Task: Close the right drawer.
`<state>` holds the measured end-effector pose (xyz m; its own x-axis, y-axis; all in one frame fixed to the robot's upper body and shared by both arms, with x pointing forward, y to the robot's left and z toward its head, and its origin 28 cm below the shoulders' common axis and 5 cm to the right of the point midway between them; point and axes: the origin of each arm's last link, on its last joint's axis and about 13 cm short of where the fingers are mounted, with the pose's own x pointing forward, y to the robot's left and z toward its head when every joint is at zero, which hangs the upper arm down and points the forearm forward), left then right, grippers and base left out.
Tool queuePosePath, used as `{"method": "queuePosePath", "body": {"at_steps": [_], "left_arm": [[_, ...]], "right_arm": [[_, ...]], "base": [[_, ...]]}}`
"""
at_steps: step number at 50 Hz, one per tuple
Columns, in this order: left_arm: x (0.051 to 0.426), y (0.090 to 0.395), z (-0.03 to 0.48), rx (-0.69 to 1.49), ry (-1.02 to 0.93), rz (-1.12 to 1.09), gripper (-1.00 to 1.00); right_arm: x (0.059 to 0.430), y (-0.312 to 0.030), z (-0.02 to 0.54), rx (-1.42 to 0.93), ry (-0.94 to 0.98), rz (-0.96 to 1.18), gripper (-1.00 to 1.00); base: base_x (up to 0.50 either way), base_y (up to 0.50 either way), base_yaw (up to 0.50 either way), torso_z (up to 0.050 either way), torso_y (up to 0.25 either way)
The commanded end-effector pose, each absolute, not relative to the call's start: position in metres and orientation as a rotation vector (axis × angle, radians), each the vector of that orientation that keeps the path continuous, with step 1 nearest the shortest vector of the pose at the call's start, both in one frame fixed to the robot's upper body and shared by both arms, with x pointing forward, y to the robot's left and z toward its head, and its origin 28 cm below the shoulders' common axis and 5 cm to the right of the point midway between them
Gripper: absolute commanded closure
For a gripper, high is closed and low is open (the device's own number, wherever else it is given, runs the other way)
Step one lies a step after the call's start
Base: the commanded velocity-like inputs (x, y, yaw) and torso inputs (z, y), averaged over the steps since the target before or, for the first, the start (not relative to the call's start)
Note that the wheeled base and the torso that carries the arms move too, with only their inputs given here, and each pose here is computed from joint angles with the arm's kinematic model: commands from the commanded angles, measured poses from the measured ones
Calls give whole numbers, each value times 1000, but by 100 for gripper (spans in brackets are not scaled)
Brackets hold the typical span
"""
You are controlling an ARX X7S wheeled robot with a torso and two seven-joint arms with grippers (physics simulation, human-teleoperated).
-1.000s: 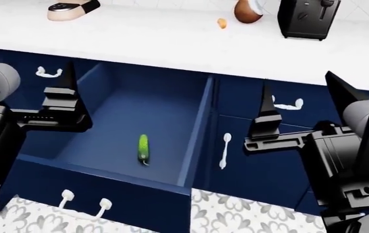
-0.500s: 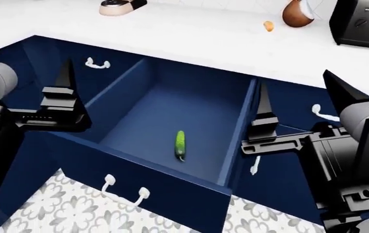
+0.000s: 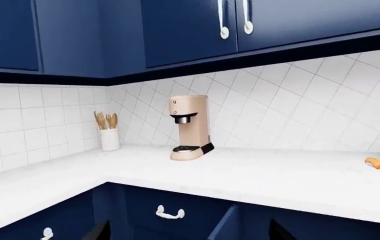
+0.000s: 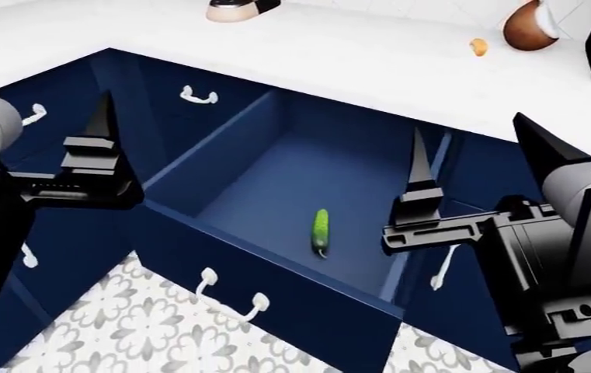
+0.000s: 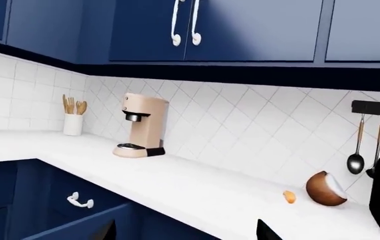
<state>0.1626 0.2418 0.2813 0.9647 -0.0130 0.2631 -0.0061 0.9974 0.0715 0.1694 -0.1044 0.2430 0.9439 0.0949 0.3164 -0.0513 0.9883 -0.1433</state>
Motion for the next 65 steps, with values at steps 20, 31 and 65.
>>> {"method": "queuePosePath", "body": {"at_steps": [20,31,65], "left_arm": [[160,241,283,68,-271,-13,-100],[160,241,283,68,-272,-15,-100],[159,241,285,69,-280,-13,-100]], "right_arm": [[169,-105,244,-93,-320,86,-100],[167,-106,247,-93,-362,88,-100],[167,-104,245,-161,-359,80,-100]], "base": [[236,-441,0,0,0],[432,-59,0,0,0],[49,16,397,0,0]]}}
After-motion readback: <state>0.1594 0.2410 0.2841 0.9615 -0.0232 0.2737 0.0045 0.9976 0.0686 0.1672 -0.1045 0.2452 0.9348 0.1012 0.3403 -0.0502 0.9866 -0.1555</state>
